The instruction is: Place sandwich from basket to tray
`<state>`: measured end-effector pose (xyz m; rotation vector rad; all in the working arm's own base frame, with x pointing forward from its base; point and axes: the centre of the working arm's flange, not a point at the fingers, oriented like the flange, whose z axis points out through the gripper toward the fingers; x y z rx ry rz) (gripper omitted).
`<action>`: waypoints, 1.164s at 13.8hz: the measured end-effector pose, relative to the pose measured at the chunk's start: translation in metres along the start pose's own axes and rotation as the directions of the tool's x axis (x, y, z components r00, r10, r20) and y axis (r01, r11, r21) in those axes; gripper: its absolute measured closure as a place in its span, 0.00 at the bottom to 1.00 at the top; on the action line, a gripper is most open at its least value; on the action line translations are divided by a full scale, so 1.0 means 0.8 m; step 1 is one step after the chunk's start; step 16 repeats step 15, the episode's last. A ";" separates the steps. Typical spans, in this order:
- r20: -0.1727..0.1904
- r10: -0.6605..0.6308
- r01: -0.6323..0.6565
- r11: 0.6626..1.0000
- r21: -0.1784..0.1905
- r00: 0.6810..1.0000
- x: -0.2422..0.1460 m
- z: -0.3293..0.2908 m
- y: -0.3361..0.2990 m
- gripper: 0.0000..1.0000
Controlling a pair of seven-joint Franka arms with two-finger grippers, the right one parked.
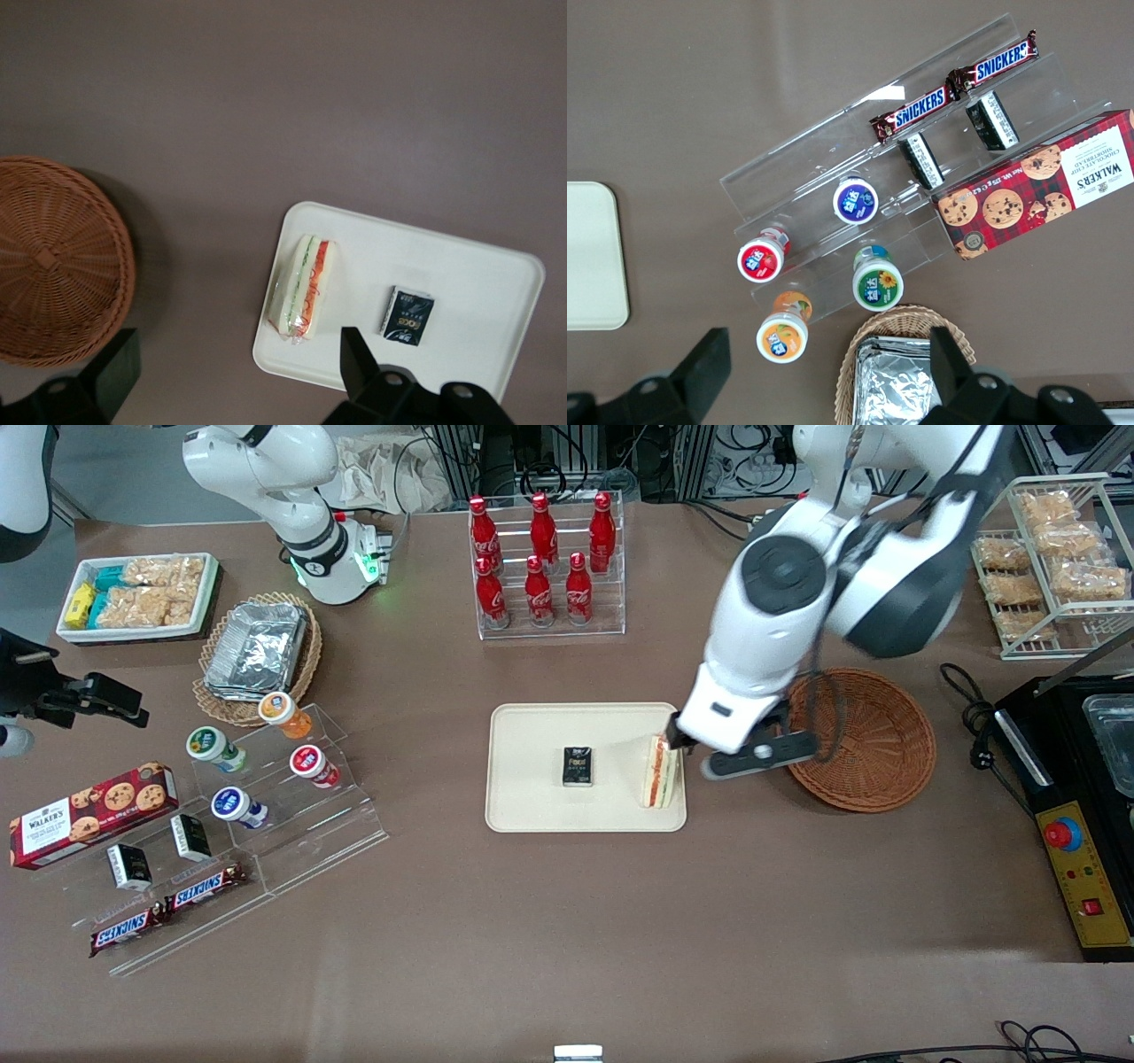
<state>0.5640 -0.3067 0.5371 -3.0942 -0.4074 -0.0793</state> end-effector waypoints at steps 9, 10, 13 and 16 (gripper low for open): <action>-0.014 0.140 -0.140 0.990 0.001 0.990 0.036 -0.129 -0.250 0.00; -0.007 0.178 -0.178 0.984 0.000 0.984 0.037 -0.127 -0.269 0.00; 0.008 0.255 -0.255 0.967 -0.015 0.967 0.044 -0.130 -0.330 0.00; 0.008 0.266 -0.266 0.964 -0.017 0.964 0.047 -0.133 -0.344 0.00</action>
